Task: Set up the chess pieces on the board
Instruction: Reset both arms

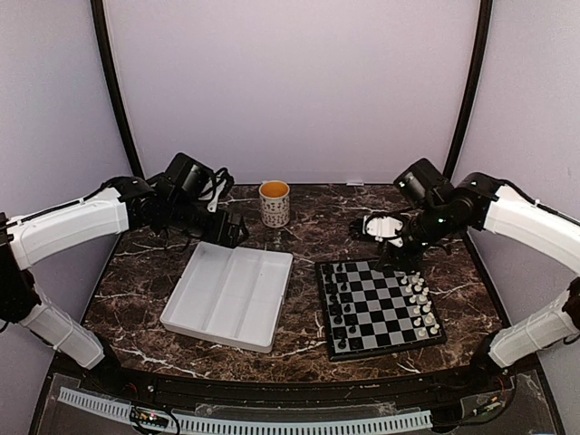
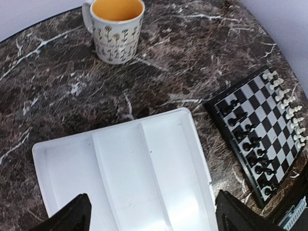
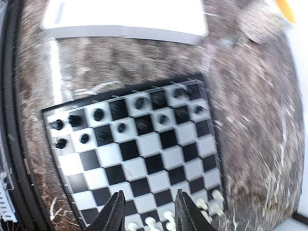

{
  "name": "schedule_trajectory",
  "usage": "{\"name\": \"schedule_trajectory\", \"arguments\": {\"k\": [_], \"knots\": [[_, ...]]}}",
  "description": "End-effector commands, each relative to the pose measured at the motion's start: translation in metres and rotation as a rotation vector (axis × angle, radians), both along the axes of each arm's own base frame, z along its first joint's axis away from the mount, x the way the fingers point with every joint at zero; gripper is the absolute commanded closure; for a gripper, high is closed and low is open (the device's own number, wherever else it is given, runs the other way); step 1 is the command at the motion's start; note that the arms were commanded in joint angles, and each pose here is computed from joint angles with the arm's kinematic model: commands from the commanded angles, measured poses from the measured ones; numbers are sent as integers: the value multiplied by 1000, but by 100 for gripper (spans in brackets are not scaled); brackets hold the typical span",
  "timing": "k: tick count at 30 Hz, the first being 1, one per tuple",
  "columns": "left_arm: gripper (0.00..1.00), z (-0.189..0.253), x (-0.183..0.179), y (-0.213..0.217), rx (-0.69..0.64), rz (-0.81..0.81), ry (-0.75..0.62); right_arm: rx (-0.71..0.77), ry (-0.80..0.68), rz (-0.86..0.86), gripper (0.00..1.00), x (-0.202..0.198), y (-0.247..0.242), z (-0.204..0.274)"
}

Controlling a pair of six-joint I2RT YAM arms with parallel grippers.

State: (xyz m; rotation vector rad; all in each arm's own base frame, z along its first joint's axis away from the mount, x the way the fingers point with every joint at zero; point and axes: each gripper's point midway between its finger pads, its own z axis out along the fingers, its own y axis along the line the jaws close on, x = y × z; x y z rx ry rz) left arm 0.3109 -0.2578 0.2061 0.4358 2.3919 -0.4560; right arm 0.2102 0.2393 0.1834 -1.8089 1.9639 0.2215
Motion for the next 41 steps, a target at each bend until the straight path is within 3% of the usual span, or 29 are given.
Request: {"name": "schedule_trajectory", "arguments": {"k": [1,8,14,18,20,21,25,31,36,41], "knots": [[18,-60,-15,34,252,27,154,85,-39,-138,60,24,-24,10],[44,-109,-28,33,268,67,301,213,-57,-403,57,64,-65,15],[48,-116,-20,25,222,64,258,330,-117,-699,55,109,-122,24],[43,-95,-4,28,254,48,141,416,-162,-960,31,140,-181,37],[38,-80,6,32,276,54,66,469,-182,-1098,4,153,-219,45],[32,-74,10,33,282,55,33,488,-188,-1133,2,156,-233,48],[16,-35,27,41,284,87,-136,562,-225,-1230,2,160,-266,62],[3,16,41,47,242,137,-316,544,-289,-1306,2,164,-283,73],[1,42,48,48,224,164,-383,588,-375,-1303,2,167,-286,119],[1,53,52,42,193,164,-396,676,-313,-1244,2,173,-269,133]]}}
